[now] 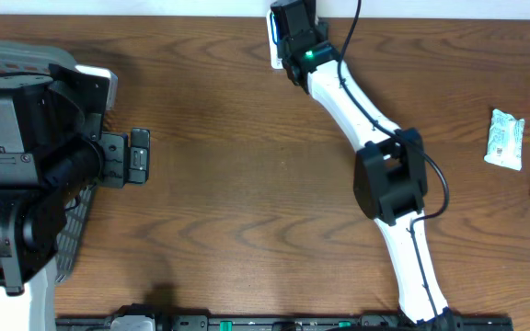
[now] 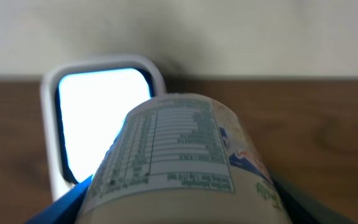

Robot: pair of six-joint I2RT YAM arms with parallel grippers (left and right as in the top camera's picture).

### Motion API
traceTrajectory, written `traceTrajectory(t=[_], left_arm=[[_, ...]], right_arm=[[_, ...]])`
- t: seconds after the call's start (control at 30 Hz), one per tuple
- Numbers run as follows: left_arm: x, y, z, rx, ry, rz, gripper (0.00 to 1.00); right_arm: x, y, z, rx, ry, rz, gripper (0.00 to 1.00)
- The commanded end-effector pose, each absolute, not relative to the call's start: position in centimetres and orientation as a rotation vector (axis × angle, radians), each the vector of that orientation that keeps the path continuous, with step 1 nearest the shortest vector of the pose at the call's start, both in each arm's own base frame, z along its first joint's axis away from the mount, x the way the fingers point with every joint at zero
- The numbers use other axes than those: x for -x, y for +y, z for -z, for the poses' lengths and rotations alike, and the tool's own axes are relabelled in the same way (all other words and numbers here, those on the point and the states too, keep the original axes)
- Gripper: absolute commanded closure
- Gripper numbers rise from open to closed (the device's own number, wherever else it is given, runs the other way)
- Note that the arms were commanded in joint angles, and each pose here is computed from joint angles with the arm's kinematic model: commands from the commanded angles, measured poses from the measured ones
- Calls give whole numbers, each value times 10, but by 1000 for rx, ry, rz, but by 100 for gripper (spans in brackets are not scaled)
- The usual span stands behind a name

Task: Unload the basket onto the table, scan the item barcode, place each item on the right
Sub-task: 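Hold the container's label against the scanner window with the right gripper, then carry the container right and set it down beside the wipes pack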

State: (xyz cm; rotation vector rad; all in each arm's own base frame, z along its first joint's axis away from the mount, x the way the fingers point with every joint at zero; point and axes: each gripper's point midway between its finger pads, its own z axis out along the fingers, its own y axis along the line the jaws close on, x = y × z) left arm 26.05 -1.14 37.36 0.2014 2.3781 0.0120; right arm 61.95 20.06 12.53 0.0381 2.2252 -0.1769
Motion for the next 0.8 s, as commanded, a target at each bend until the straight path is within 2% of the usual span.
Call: traceTrajectory(t=[0.0, 0.17, 0.27, 0.4, 0.77], left_arm=[[-260, -8, -375, -174, 2377, -23, 2], [-260, -8, -375, -174, 2377, -23, 2], [-260, -8, -375, -174, 2377, -23, 2], [-260, -8, -375, -174, 2377, -23, 2], [-260, -8, -375, -174, 2377, -23, 2]], right_arm=[[-605, 162, -220, -190, 2134, 170, 47], [-565, 98, -207, -394, 2343, 157, 43], [-538, 68, -178, -527, 2544, 27, 39], [-513, 31, -149, -663, 2720, -91, 39], [-454, -77, -123, -1067, 2859, -28, 35]])
